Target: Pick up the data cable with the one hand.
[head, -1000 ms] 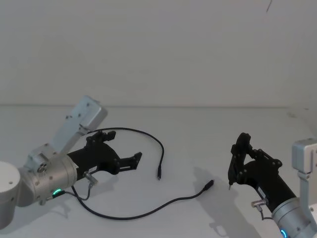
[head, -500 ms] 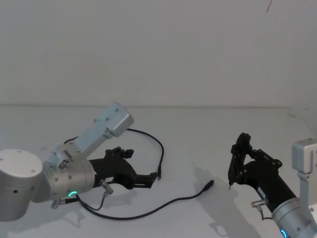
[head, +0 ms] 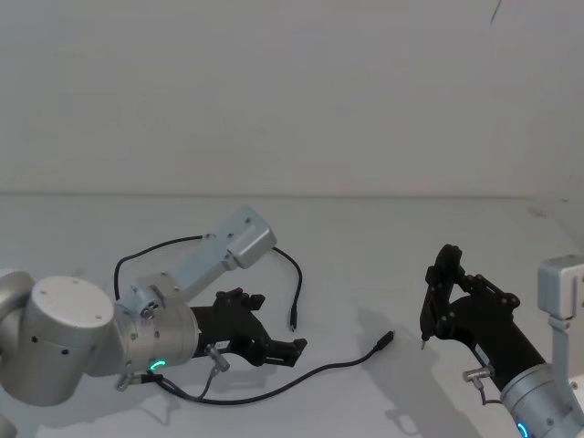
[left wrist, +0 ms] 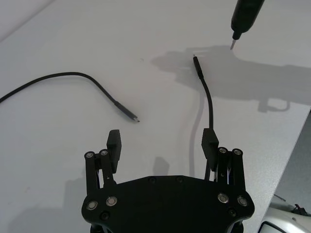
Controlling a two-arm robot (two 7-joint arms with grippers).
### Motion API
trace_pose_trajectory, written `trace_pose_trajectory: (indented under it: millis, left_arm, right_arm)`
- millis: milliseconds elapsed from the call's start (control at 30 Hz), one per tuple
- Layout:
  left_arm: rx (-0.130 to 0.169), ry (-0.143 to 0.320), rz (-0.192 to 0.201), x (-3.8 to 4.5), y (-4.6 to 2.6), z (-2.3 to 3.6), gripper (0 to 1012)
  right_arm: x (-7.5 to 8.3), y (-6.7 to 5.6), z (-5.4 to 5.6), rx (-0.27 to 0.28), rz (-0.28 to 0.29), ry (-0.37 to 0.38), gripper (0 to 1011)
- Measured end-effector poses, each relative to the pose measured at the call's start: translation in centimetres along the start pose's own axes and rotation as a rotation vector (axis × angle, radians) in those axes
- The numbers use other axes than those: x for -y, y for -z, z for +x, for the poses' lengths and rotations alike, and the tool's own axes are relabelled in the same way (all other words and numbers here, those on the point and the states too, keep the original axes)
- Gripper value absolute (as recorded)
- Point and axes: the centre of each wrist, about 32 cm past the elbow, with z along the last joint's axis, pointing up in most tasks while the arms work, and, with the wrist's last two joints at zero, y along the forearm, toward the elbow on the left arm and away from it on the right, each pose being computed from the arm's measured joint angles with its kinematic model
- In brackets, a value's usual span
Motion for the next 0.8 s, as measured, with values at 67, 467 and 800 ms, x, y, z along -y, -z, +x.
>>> trace_pose_trajectory:
  millis: [67, 467, 800]
  left_arm:
    - [0.005, 0.006, 0.006, 0.31, -0.03, -0.1, 1001]
    - [0.025, 0.041, 0.026, 1.89, -0.27, -0.55, 1001]
    - [0.041, 0.07, 0.04, 3.07, -0.46, -0.87, 1001]
  right_arm:
    - [0.0, 0.0, 0.0, 0.0, 0.0, 0.0, 279]
    - [0.0, 0.0, 0.0, 0.0, 0.0, 0.0, 279]
    - [0.0, 0.0, 0.0, 0.0, 0.0, 0.0, 279]
